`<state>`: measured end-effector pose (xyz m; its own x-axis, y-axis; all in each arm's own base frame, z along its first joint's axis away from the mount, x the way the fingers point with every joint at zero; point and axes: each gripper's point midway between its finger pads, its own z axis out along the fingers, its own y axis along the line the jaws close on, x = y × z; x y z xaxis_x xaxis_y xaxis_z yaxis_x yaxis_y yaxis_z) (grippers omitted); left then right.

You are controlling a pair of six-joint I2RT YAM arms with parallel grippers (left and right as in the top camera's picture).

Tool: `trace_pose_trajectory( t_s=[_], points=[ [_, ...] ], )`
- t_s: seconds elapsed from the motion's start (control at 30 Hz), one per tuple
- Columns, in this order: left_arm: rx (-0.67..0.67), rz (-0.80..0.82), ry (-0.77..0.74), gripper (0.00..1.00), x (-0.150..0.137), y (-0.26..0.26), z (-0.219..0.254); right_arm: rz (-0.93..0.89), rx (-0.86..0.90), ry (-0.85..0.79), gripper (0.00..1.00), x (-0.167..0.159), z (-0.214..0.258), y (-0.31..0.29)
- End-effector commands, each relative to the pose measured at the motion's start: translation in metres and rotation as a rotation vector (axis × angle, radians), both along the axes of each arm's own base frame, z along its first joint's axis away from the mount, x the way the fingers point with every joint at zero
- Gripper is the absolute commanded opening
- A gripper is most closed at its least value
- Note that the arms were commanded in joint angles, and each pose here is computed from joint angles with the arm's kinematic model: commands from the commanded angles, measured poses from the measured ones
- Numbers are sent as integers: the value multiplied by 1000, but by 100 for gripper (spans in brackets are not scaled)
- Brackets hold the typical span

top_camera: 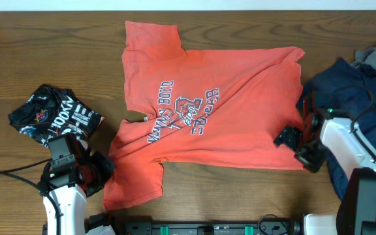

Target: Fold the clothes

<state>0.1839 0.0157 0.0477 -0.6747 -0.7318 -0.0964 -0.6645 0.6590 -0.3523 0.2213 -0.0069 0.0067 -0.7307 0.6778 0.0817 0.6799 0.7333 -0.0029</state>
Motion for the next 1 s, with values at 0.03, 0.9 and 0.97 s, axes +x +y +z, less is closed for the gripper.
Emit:
trace_pose_trajectory(
  t_s=[0.03,0.9,0.97],
  points=[
    [23,-2,-5,7,2,5,3,-123,-18,21,94,-18,-16,-6],
    [-192,-116,24,6,-17,-38,11,-124,-55,27,1,-31,-25,-19],
    [-217,-125,35,6,-21,-42,14,-120,-52,18,1,-32,-18,-18]
  ],
)
